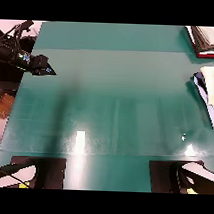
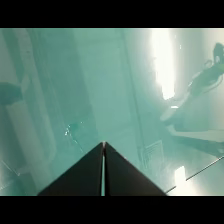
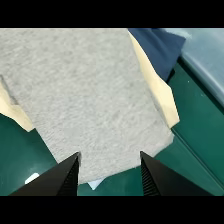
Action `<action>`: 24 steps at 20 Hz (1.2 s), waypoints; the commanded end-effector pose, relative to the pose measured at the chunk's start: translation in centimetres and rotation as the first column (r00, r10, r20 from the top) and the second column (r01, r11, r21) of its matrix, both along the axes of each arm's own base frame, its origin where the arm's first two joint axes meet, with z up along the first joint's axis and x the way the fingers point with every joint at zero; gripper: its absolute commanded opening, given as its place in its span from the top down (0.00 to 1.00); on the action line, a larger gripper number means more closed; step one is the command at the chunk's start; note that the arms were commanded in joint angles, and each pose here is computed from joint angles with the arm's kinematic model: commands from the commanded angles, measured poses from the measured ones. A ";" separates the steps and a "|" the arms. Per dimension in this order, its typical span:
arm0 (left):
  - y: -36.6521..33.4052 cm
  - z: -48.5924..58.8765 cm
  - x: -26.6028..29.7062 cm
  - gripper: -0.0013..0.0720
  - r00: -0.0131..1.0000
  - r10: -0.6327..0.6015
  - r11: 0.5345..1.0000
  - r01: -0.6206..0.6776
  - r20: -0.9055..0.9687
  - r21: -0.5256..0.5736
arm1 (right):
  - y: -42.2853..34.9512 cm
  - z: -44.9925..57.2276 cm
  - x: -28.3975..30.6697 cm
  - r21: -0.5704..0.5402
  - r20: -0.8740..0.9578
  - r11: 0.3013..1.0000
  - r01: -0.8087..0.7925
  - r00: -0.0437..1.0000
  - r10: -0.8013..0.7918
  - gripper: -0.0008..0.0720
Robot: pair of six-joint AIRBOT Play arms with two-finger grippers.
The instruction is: Fold the shirts.
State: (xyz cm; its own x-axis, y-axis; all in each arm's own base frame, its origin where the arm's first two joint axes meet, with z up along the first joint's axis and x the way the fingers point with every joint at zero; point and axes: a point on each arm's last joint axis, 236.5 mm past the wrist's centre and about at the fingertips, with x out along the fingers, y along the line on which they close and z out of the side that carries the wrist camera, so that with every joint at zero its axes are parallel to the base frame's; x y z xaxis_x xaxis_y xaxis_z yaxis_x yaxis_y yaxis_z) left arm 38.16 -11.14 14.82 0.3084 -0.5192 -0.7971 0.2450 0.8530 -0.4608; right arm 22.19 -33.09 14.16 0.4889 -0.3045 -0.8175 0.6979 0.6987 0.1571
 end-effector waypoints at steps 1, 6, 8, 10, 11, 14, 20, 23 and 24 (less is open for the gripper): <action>0.0 0.0 0.1 0.95 1.000 -0.007 1.000 0.007 0.010 0.004 | 0.6 2.5 0.2 -0.009 0.124 0.996 0.086 0.989 -0.084 0.37; 0.0 0.1 0.4 0.95 1.000 -0.008 1.000 0.008 0.024 0.005 | 8.0 11.7 7.9 -0.071 0.456 0.994 -0.082 0.884 0.106 0.37; 0.1 0.2 0.7 0.95 0.999 0.001 1.000 -0.001 0.039 0.004 | 12.6 13.6 10.3 -0.110 0.490 0.975 -0.194 0.843 0.223 0.37; 0.1 0.4 1.1 0.95 0.998 0.010 1.000 -0.010 0.054 0.002 | 17.7 14.6 12.2 -0.136 0.498 0.938 -0.320 0.796 0.344 0.38; 0.1 0.5 1.3 0.95 0.998 0.014 1.000 -0.015 0.061 0.001 | 20.3 15.0 12.9 -0.146 0.501 0.913 -0.381 0.767 0.400 0.49; 0.2 0.6 1.7 0.95 0.997 0.023 1.000 -0.023 0.074 0.000 | 26.7 15.8 14.1 -0.167 0.509 0.834 -0.526 0.678 0.530 0.97; 0.3 0.9 2.3 0.95 0.994 0.039 0.999 -0.039 0.101 -0.004 | 34.3 14.9 15.4 -0.144 0.501 0.705 -0.695 0.563 0.657 0.97; 0.3 0.9 2.4 0.95 0.994 0.040 0.999 -0.040 0.102 -0.004 | 36.0 13.7 15.9 -0.111 0.487 0.665 -0.738 0.543 0.684 0.97; 0.3 0.9 2.4 0.95 0.994 0.040 0.999 -0.040 0.102 -0.004 | 36.4 13.3 16.0 -0.101 0.482 0.656 -0.748 0.540 0.690 0.97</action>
